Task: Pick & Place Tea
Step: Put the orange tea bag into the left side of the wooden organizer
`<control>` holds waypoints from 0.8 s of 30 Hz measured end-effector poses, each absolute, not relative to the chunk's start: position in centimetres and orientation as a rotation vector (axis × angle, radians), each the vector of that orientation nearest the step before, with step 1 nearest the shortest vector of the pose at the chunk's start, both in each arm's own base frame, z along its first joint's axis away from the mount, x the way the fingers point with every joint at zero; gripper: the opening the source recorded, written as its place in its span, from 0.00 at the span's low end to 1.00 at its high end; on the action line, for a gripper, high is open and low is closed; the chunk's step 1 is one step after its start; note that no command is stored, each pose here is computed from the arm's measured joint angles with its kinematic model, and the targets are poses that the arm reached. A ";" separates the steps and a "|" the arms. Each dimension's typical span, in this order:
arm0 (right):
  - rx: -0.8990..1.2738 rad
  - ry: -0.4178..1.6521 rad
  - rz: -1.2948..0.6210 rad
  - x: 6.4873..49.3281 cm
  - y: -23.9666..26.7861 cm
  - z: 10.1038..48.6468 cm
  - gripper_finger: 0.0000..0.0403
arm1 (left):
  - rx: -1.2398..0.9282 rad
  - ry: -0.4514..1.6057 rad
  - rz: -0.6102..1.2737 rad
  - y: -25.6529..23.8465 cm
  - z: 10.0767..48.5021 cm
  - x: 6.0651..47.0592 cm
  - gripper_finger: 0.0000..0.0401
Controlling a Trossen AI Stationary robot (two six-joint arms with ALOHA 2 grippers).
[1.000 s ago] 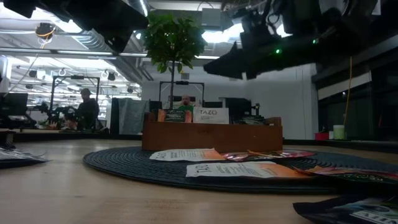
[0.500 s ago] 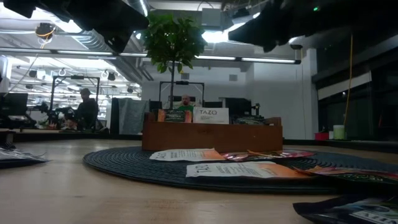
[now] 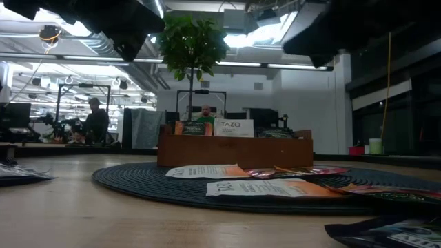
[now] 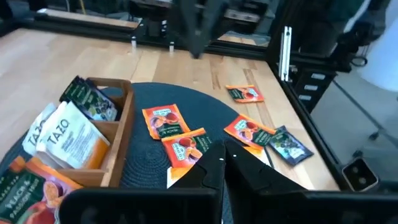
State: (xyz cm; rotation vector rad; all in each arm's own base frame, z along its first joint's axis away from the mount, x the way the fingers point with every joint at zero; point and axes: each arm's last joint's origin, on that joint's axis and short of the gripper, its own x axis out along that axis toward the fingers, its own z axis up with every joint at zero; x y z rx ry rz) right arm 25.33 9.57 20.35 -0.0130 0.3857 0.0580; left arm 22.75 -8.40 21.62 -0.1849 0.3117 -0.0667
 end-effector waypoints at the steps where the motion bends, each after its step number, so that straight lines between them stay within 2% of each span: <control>1: 0.006 0.398 0.069 25.2 9.8 20.2 0.02 | -0.195 0.310 -0.059 -8.4 21.6 22.8 0.01; 10: 0.156 0.486 0.151 23.8 12.3 19.6 0.01 | -0.194 0.298 -0.042 -9.3 21.2 25.0 0.04; 17: 0.209 0.521 0.181 22.7 13.9 19.4 0.01 | 0.006 0.360 -0.043 -11.5 20.5 28.4 0.04; 24: 0.267 0.554 0.206 21.8 15.1 19.3 0.01 | 0.117 0.431 -0.045 -14.2 19.5 30.8 0.04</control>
